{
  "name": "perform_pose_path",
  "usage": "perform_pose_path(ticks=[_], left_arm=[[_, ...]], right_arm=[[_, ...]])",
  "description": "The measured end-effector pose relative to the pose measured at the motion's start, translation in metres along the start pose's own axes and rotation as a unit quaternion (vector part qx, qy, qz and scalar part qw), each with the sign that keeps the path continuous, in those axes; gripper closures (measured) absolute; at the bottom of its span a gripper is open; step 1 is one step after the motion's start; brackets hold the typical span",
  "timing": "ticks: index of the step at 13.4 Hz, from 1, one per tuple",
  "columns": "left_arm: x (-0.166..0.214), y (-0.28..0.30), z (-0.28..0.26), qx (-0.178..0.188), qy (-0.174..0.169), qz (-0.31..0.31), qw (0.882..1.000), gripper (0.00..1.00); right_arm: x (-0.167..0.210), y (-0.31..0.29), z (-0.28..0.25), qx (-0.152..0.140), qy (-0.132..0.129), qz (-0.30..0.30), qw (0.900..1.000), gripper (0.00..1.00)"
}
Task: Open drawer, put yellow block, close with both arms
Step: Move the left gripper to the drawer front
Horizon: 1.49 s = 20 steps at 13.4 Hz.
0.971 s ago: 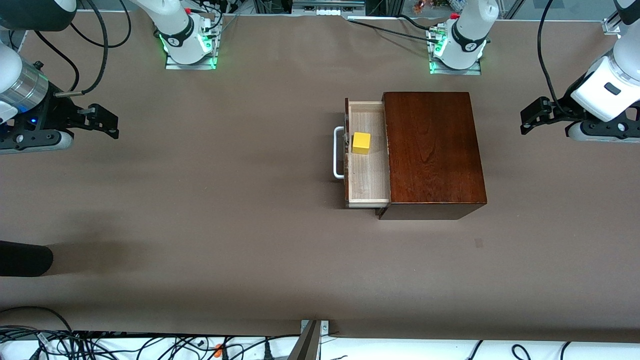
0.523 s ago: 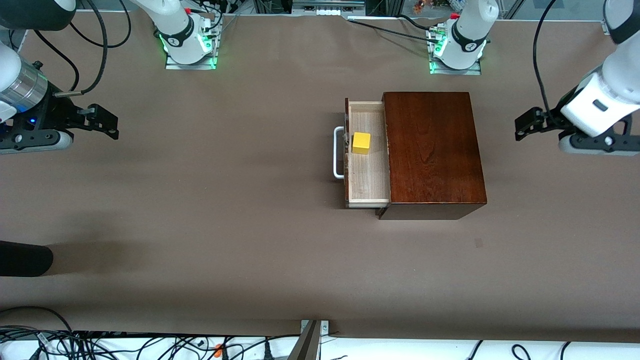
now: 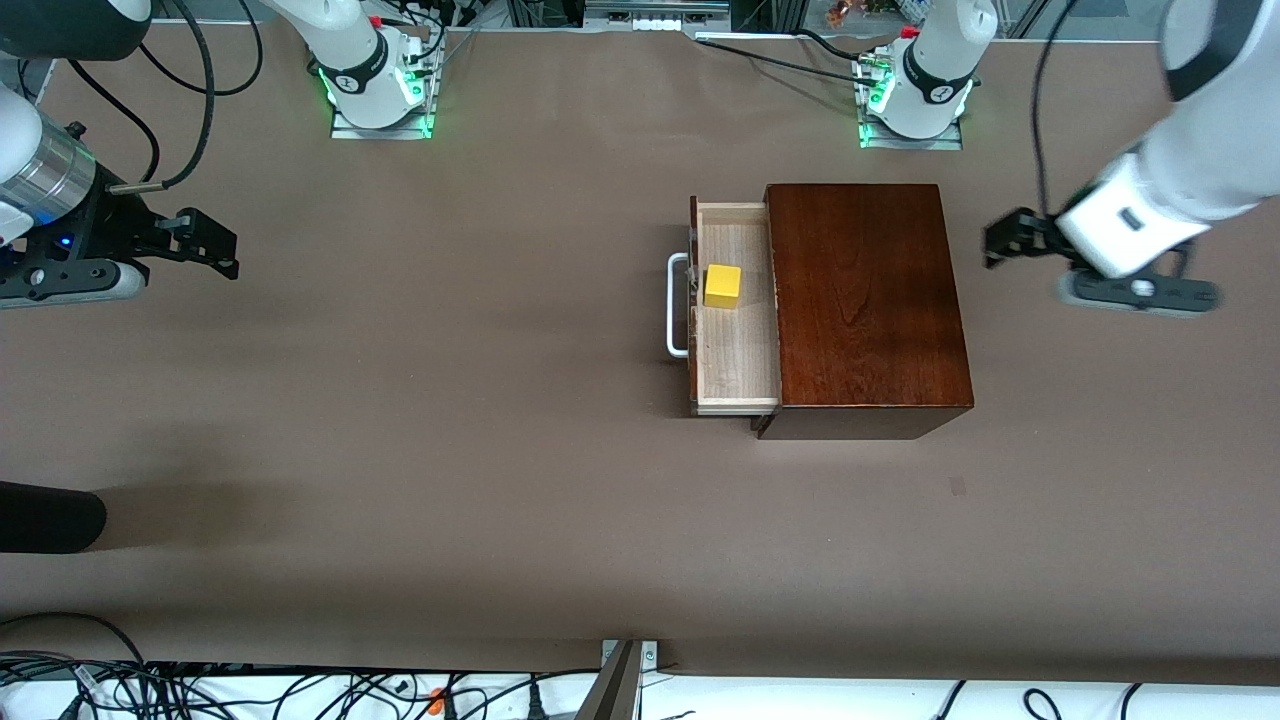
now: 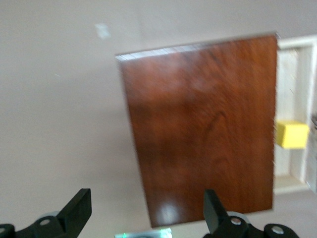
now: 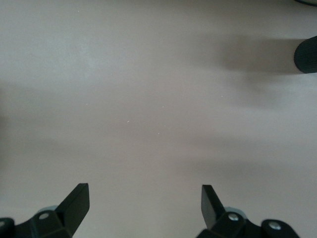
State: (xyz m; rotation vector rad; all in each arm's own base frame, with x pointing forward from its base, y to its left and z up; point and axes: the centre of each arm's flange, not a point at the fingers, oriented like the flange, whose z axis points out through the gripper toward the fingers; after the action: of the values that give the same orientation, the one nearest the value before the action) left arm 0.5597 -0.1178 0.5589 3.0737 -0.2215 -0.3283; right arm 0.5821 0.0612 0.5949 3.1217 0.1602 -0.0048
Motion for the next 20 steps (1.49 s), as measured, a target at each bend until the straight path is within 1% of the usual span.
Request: perform_pose_path(ticks=[3,4,5,6,7,8,10,12,13,15,17,18,20], left_arm=[[0.009,0.062,0.034,-0.023,-0.042,0.054,0.997,0.00],[0.014,0.083,0.049,-0.027,-0.056,0.076,0.995,0.00],[0.017,0.107,0.063,-0.030,-0.063,0.106,0.992,0.00],[0.022,0.129,0.072,-0.034,-0.060,0.139,0.988,0.00],[0.027,0.148,0.081,-0.039,-0.058,0.180,0.981,0.00],[0.032,0.161,0.087,-0.044,-0.059,0.222,0.972,0.00],[0.039,0.175,0.097,-0.066,-0.059,0.301,0.950,0.00],[0.047,0.190,0.102,-0.081,-0.040,0.362,0.928,0.00],[0.050,0.200,0.105,-0.084,-0.024,0.396,0.914,0.00],[0.056,0.221,0.111,-0.088,0.013,0.463,0.882,0.00],[0.061,0.234,0.117,-0.107,0.038,0.509,0.853,0.00],[0.066,0.240,0.122,-0.115,0.053,0.532,0.837,0.00],[0.078,0.263,0.145,-0.122,0.090,0.579,0.801,0.00]], right_arm=[[0.000,0.000,0.000,0.000,0.000,0.000,1.000,0.00],[0.000,0.000,0.000,0.000,0.000,0.000,1.000,0.00],[0.000,0.000,0.000,0.000,0.000,0.001,1.000,0.00],[0.000,0.000,0.000,0.000,0.000,0.001,1.000,0.00],[0.000,0.000,0.000,0.000,0.000,0.001,1.000,0.00],[0.000,0.001,0.000,0.000,0.000,0.002,1.000,0.00],[0.000,0.004,0.000,0.001,0.000,0.004,1.000,0.00],[0.000,0.006,0.000,0.004,0.000,0.007,1.000,0.00],[0.000,0.006,0.000,0.005,0.000,0.008,1.000,0.00],[0.000,0.007,0.000,0.005,0.000,0.008,1.000,0.00],[0.000,0.007,0.000,0.005,0.000,0.008,1.000,0.00],[0.000,0.007,0.000,0.005,0.000,0.008,1.000,0.00],[0.000,0.007,0.000,0.005,0.000,0.009,1.000,0.00]])
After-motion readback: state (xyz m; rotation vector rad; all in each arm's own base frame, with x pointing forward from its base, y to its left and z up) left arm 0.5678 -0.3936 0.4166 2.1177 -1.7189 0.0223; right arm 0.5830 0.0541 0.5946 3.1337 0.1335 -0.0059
